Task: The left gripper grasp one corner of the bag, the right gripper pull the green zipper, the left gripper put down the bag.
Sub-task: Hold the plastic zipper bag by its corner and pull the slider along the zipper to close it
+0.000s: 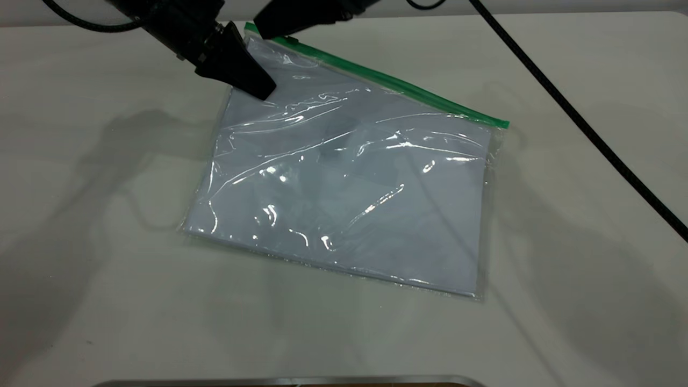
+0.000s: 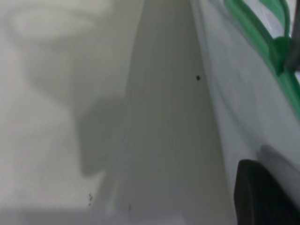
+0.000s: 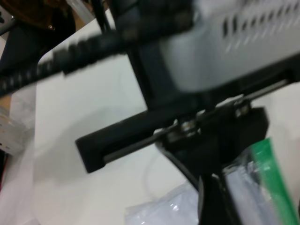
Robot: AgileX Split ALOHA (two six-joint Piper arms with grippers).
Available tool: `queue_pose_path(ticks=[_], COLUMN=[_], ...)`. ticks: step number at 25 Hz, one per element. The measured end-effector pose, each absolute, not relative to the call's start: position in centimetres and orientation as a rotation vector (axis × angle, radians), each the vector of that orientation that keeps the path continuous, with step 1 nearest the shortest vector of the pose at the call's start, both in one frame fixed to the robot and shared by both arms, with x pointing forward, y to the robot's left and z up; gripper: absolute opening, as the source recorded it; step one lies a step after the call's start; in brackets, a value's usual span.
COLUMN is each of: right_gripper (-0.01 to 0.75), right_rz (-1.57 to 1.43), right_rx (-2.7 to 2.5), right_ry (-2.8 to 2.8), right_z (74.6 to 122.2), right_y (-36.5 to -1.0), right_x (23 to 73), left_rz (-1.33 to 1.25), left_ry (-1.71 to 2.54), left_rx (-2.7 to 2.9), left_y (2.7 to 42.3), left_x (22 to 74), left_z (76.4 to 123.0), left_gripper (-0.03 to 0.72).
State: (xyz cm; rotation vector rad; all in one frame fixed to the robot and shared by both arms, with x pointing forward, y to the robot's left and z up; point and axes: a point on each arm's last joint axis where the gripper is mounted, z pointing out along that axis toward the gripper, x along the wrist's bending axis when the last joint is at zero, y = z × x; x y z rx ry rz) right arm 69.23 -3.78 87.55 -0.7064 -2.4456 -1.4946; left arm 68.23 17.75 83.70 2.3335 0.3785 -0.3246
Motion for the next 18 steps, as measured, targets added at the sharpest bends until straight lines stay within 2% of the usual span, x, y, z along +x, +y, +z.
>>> queue_pose_path(ticks=[4, 12, 18], right_gripper=[0.468, 0.464, 0.388], right_rz=[-1.506, -1.446, -1.434], right_rx=[-0.742, -0.822, -0.812], right_ry=[-2.476, -2.464, -2.472], right_z=[87.7, 84.7, 84.6], right_y=[-4.5, -5.1, -5.2], right_x=[70.0, 70.4, 70.3], left_rz=[-0.321, -0.295, -0.286], left_ry=[0.354, 0.312, 0.312], left_rx=[2.344, 2.352, 2.355], left_y=[17.6, 17.6, 17.6], left_x=[68.1, 68.2, 68.3], left_z=[83.7, 83.6, 83.6], left_gripper=[0.076, 0.076, 0.076])
